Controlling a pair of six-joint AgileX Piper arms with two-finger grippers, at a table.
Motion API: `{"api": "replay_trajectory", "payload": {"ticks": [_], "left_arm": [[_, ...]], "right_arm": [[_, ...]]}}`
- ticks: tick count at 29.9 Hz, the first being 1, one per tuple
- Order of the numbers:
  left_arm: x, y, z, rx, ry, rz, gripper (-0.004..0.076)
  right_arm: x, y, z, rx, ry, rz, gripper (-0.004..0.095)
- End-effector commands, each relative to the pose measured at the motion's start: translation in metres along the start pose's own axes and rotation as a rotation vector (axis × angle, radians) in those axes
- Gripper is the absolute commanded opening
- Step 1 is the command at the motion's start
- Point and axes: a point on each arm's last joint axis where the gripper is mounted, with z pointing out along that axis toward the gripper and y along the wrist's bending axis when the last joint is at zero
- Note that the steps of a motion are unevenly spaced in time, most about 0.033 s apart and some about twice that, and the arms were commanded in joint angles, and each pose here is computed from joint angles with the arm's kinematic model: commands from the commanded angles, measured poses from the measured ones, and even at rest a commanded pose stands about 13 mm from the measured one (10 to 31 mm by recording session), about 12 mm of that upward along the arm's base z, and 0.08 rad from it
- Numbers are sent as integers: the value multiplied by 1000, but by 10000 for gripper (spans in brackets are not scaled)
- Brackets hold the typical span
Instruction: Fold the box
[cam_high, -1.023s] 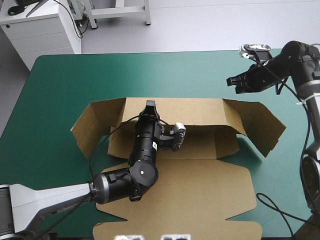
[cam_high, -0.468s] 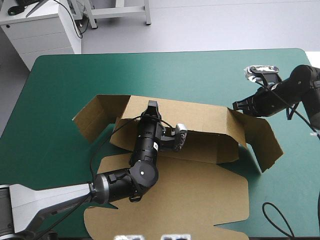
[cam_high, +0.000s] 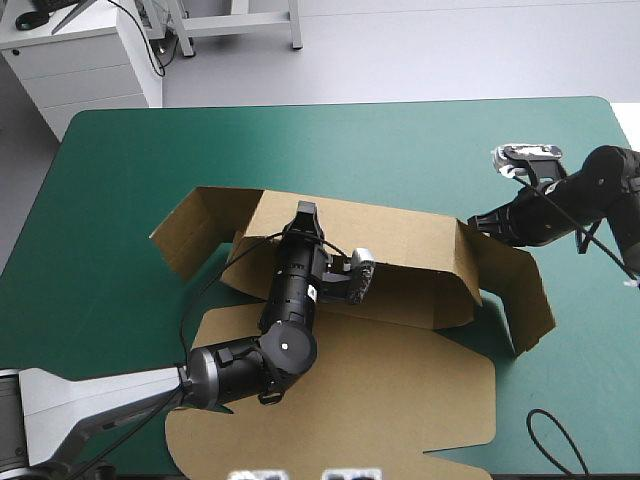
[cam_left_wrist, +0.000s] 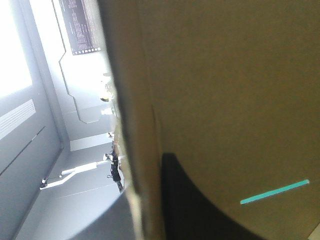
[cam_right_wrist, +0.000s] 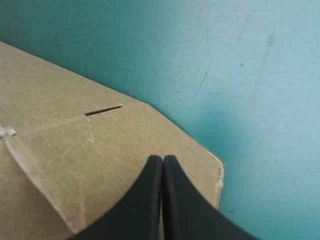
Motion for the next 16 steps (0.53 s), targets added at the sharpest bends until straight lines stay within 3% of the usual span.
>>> {"api": "replay_trajectory", "payload": {"ticks": [1, 6, 12, 16], "left_arm": [[13, 27, -7, -137, 61, -16, -8], [15, 28, -7, -146, 90, -19, -8], [16, 28, -7, -144, 96, -21, -8], [16, 28, -7, -144, 96, -21, -8]], "right_arm": [[6, 9, -23, -11, -37, -19, -14], [8, 11, -29, -11, -55, -10, -14], [6, 21, -31, -116, -86, 1, -14], [11, 22, -27, -129, -71, 0, -14]]}}
